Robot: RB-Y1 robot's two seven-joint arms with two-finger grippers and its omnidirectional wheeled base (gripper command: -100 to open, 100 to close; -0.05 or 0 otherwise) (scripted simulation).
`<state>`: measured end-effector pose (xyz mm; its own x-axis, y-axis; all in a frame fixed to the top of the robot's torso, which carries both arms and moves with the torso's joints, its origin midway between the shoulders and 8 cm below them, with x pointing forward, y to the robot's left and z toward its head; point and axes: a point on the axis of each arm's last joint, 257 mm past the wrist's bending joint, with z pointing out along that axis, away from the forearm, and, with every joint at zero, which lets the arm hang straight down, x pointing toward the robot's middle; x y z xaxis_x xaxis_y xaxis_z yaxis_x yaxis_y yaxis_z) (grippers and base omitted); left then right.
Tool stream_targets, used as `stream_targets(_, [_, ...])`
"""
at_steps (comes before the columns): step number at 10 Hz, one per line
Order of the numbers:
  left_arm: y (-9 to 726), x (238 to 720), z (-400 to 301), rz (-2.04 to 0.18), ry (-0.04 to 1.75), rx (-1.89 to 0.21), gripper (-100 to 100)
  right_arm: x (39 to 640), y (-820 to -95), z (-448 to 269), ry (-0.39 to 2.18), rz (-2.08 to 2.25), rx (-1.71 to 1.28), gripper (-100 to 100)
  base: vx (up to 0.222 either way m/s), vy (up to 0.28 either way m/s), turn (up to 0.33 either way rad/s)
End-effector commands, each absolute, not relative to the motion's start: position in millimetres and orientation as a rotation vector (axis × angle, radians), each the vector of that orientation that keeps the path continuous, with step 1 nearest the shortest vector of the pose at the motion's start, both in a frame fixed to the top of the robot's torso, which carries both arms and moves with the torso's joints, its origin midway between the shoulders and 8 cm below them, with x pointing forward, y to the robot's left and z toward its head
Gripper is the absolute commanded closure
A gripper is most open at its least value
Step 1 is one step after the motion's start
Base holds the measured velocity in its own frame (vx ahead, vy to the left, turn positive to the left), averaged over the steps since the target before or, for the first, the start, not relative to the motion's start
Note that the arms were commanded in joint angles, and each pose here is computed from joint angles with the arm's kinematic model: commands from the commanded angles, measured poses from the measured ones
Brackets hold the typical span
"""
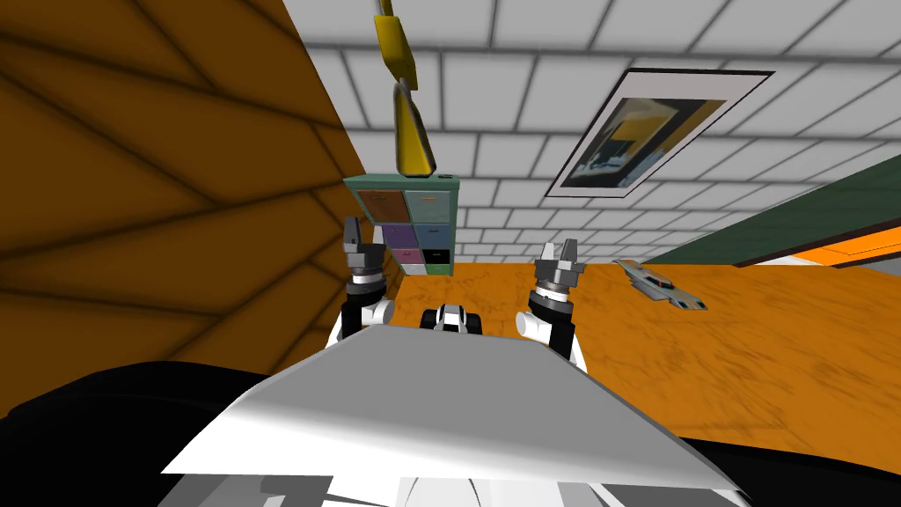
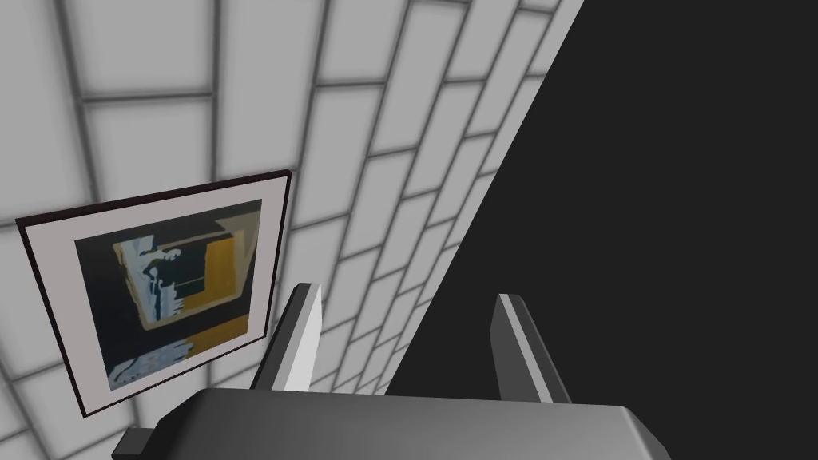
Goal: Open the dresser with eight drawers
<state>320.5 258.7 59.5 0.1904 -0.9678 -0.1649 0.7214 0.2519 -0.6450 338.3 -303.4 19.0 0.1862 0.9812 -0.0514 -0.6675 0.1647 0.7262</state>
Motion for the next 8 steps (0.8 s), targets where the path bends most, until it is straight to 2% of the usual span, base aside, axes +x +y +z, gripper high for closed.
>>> stream_targets(1, [257.3, 328.3, 55.8, -1.253, 0.669, -0.488, -100, 338.3, -303.4, 19.0, 0.600, 1.280, 0.642, 0, 0.111, -0.044, 0.028])
stream_targets(8, [264.5, 349.9, 44.9, -1.247, 0.761, -0.582, -100, 338.3, -303.4, 19.0, 0.600, 1.280, 0.642, 0, 0.117, -0.042, 0.036])
